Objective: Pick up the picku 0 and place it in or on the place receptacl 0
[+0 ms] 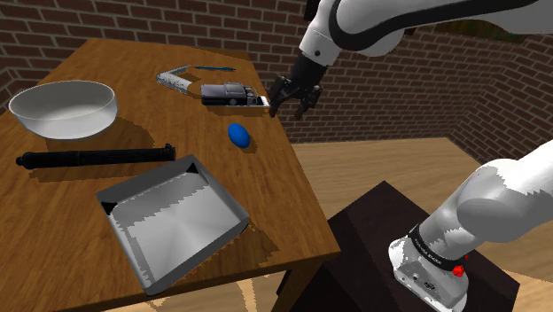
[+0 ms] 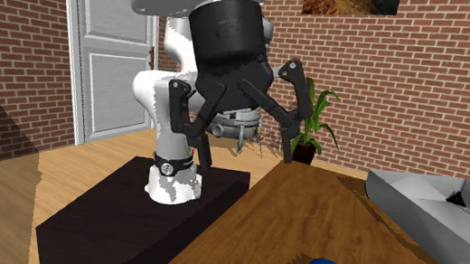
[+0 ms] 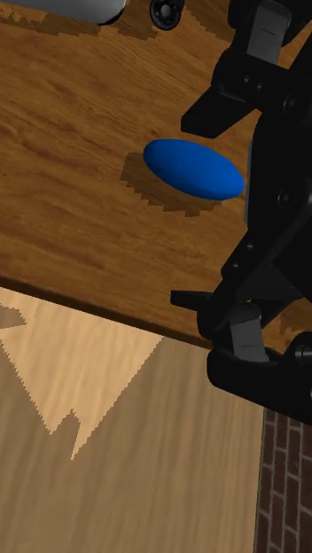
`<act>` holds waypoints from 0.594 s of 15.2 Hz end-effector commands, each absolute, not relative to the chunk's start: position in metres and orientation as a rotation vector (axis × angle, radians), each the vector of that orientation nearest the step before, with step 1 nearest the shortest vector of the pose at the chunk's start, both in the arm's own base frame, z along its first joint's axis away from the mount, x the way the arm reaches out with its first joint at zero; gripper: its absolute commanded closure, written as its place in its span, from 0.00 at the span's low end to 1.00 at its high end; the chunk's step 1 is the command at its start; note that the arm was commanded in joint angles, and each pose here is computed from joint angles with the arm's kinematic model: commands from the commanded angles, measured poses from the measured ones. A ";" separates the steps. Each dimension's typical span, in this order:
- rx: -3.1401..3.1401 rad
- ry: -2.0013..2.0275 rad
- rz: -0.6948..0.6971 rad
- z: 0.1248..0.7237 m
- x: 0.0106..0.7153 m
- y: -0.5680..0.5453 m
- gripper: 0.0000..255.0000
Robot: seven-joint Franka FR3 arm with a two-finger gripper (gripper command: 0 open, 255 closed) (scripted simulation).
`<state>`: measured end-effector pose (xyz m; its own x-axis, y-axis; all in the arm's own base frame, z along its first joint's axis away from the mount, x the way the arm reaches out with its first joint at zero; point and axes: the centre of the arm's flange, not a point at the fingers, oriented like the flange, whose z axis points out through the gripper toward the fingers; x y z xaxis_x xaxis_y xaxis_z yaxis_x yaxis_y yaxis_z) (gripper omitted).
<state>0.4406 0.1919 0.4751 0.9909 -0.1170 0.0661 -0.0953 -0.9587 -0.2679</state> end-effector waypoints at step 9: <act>-2.729 0.328 -0.145 0.436 0.506 0.267 0.00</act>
<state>0.5024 0.2637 0.4415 0.9692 -0.2400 0.0560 -0.2014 -0.9023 -0.3813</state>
